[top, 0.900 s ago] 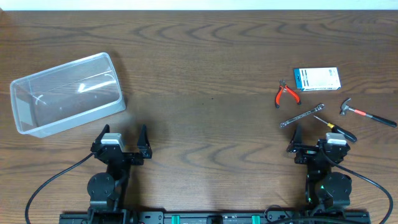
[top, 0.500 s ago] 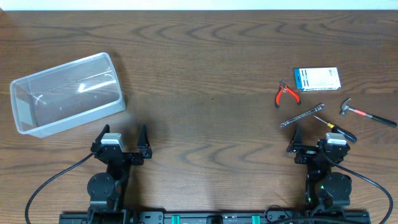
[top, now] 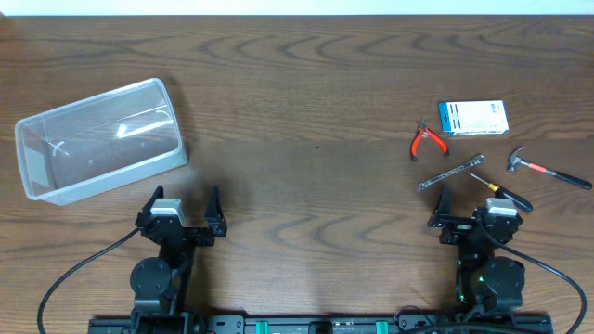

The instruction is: Pack container

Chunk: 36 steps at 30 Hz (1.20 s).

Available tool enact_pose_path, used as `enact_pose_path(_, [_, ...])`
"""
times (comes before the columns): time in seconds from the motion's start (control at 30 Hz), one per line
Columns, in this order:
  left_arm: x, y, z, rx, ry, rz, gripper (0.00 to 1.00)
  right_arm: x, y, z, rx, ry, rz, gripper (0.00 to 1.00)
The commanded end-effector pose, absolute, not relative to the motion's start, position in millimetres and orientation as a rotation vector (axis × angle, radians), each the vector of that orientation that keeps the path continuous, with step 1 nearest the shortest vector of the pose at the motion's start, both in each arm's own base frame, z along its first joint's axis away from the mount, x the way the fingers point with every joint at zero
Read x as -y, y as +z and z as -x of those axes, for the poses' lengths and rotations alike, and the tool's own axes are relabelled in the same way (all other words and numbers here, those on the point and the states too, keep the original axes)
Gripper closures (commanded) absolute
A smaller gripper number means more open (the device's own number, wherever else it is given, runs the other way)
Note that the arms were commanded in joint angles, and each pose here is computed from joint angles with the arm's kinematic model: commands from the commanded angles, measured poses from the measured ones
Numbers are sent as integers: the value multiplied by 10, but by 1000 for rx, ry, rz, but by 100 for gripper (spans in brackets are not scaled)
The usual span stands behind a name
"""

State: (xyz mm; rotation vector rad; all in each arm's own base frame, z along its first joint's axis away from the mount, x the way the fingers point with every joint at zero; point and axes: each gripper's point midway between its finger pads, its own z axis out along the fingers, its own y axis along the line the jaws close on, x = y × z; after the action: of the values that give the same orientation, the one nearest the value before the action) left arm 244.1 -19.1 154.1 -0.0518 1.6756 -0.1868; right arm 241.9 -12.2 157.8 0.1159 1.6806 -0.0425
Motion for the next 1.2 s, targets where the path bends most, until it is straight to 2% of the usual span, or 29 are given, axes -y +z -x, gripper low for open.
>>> enact_pose_path(0.0, [206,1386,-2433,-1721,-198,56,2,128,1576,-2418,-1678,-48,-112,1])
enact_pose_path(0.23, [206,1386,-2433,-1721,-198,56,2,126,1575,-2418,-1671,24,-190,1])
enact_pose_path(0.7, [226,1421,-2429,-1714,-208,48,2,-34,1513,-2434,-1706,99,-121,1])
enact_pose_path(0.97, [261,1890,-2422,-1684,-339,157,2,-128,1734,-2469,-1749,142,-83,1])
enact_pose_path(1.17, [273,2200,-2594,-1858,-328,183,2,-285,2013,-2615,-1895,212,-28,1])
